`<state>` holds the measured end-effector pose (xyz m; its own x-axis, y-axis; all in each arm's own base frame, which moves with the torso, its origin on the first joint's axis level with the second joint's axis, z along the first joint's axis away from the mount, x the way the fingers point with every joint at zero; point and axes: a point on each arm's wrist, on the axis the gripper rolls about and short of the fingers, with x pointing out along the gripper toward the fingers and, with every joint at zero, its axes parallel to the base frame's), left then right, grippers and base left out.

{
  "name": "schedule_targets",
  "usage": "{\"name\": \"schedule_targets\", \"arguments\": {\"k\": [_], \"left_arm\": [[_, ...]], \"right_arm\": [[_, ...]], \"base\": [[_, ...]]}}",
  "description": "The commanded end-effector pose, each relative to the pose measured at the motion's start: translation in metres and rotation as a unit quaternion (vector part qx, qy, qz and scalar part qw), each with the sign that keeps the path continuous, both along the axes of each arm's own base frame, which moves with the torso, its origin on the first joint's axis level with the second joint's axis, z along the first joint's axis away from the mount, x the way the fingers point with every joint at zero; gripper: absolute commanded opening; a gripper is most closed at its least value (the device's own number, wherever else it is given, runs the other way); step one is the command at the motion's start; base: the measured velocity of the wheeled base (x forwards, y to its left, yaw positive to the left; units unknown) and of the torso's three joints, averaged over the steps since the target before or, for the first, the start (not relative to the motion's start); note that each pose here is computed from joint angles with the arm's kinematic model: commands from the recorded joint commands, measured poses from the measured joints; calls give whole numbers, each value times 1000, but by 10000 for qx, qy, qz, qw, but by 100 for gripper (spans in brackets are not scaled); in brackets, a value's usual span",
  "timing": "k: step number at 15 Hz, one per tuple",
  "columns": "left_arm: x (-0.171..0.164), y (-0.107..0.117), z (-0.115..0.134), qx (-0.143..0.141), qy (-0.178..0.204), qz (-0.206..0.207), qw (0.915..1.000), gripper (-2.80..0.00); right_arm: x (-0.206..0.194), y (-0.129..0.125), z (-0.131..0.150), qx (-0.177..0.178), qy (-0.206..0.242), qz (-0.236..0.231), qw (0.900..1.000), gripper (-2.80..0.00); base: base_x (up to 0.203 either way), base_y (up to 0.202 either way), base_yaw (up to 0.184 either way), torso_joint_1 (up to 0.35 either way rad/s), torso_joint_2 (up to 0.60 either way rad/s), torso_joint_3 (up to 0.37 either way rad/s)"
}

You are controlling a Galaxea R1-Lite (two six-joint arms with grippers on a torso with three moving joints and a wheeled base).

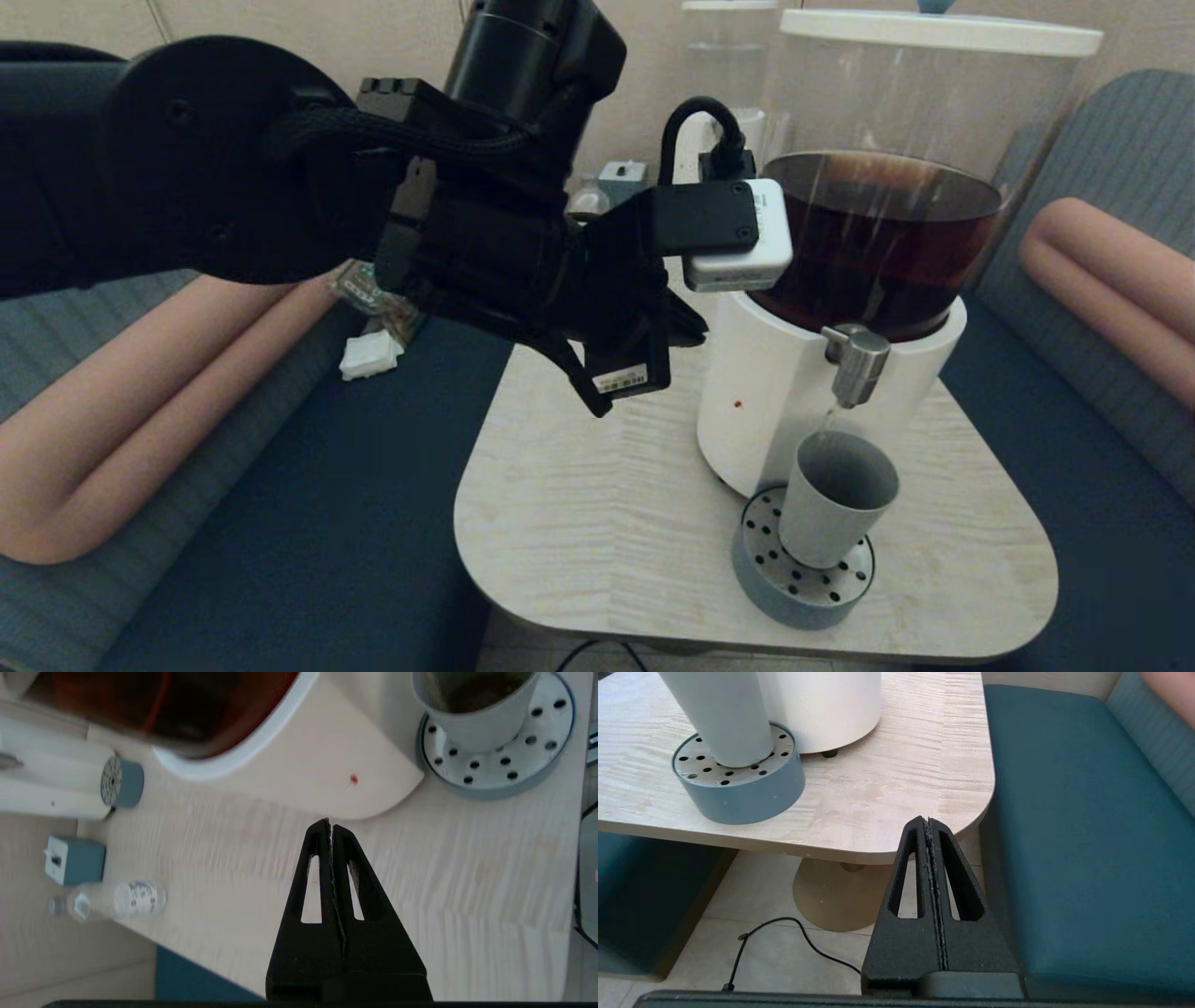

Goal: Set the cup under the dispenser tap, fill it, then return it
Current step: Turn off the faucet

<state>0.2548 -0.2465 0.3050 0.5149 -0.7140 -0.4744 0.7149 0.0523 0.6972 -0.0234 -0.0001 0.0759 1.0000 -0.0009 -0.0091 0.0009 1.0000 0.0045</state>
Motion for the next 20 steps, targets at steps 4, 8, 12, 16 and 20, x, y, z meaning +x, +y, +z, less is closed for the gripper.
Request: {"name": "schedule_targets", "arguments": {"k": [4, 8, 12, 16, 20], "left_arm": [[1, -25, -4, -51, -99, -265, 9996, -280], [2, -38, -15, 28, -22, -364, 9993, -280], [8, -46, -19, 11, -33, -387, 9992, -280], [15, -54, -23, -104, -156, -390, 9991, -280], [18, -57, -22, -255, -305, -389, 9985, -280]], "right_arm": [[0, 0, 0, 1, 0, 4, 10000, -280], [0, 0, 0, 1, -5, 4, 10000, -280], [0, 0, 0, 1, 0, 4, 10000, -280], [0, 0, 0, 1, 0, -2, 10000, -280], [0, 0, 0, 0, 0, -2, 10000, -280]], "base": [[0, 0, 0, 0, 0, 0], [0, 0, 0, 0, 0, 0], [0, 0, 0, 0, 0, 0], [0, 0, 0, 0, 0, 0], [0, 0, 0, 0, 0, 0]]}}
